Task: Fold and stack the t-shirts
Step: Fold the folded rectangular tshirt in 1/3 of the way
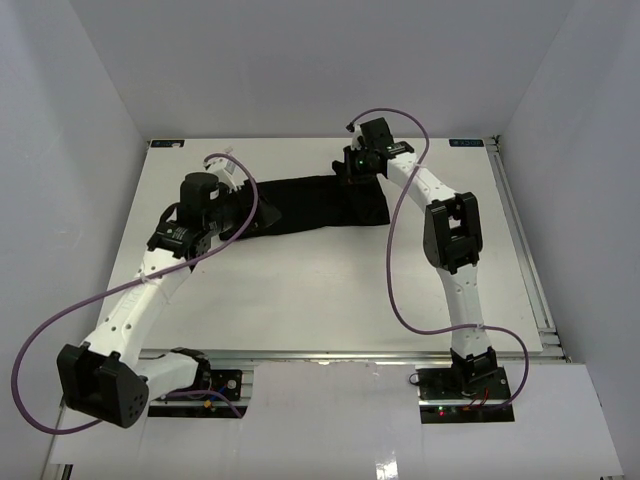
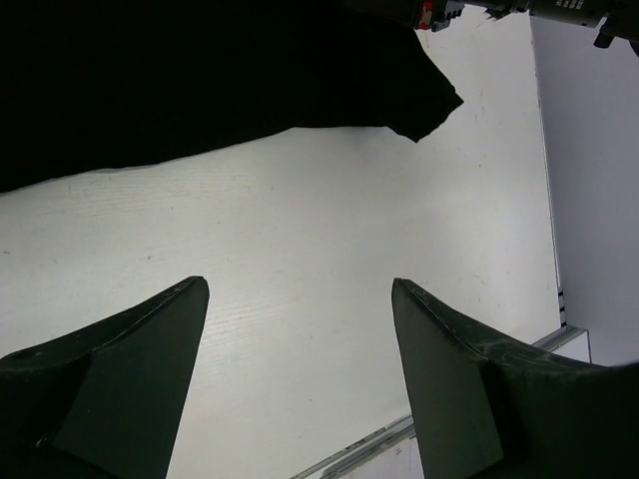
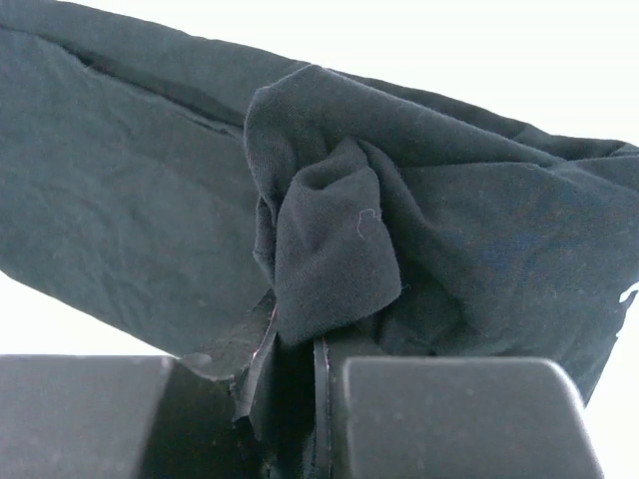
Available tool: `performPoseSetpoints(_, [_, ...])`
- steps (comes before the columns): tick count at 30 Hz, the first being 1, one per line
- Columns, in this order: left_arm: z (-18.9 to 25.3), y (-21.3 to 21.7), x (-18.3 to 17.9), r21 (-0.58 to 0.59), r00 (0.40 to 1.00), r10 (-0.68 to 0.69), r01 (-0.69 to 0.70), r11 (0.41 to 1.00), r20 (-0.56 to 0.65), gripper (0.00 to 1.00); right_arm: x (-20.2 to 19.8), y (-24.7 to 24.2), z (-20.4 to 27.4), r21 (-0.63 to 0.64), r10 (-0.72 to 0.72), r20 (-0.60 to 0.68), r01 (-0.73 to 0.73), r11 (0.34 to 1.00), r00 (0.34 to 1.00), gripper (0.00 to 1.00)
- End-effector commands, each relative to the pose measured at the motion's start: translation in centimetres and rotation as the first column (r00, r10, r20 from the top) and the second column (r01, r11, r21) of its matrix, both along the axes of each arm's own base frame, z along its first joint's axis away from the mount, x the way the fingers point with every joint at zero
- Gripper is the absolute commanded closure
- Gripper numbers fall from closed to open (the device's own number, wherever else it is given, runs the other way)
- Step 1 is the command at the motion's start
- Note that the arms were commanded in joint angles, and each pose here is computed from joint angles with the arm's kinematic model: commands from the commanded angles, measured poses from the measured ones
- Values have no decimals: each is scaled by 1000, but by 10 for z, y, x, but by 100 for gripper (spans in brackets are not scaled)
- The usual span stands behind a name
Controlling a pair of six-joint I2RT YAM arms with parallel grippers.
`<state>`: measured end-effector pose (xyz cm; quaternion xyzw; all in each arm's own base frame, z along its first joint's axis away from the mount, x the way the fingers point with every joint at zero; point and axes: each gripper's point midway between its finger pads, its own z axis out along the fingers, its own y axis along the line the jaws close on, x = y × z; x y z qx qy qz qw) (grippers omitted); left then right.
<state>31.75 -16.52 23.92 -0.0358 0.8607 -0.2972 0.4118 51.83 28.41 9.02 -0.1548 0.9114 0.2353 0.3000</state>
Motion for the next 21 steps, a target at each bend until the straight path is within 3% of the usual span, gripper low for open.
performPoseSetpoints(1, [-2, 8, -9, 5, 999, 32, -32, 999, -13, 15, 21, 16, 23, 46, -18, 96, 14, 999, 995, 94])
performPoseSetpoints(7, [-1, 10, -15, 4, 999, 38, -38, 999, -19, 15, 21, 21, 5, 31, -17, 82, 14, 999, 996, 89])
performPoseSetpoints(10, [0, 11, -16, 4, 999, 44, -43, 999, -20, 15, 21, 29, 1, 58, -4, 84, -1, 998, 996, 73])
performPoseSetpoints(12, [2, 12, -16, 4, 999, 47, -47, 999, -19, 15, 17, 38, -1, 74, 20, 77, -26, 997, 997, 55])
performPoseSetpoints(17, [5, 15, -18, 12, 998, 60, -59, 998, -23, 15, 14, 57, 14, 152, 49, 101, -64, 986, 994, 27])
performPoseSetpoints(21, [8, 17, -20, 16, 998, 66, -65, 998, -18, 15, 10, 74, 48, 258, 83, 139, -117, 959, 987, 19])
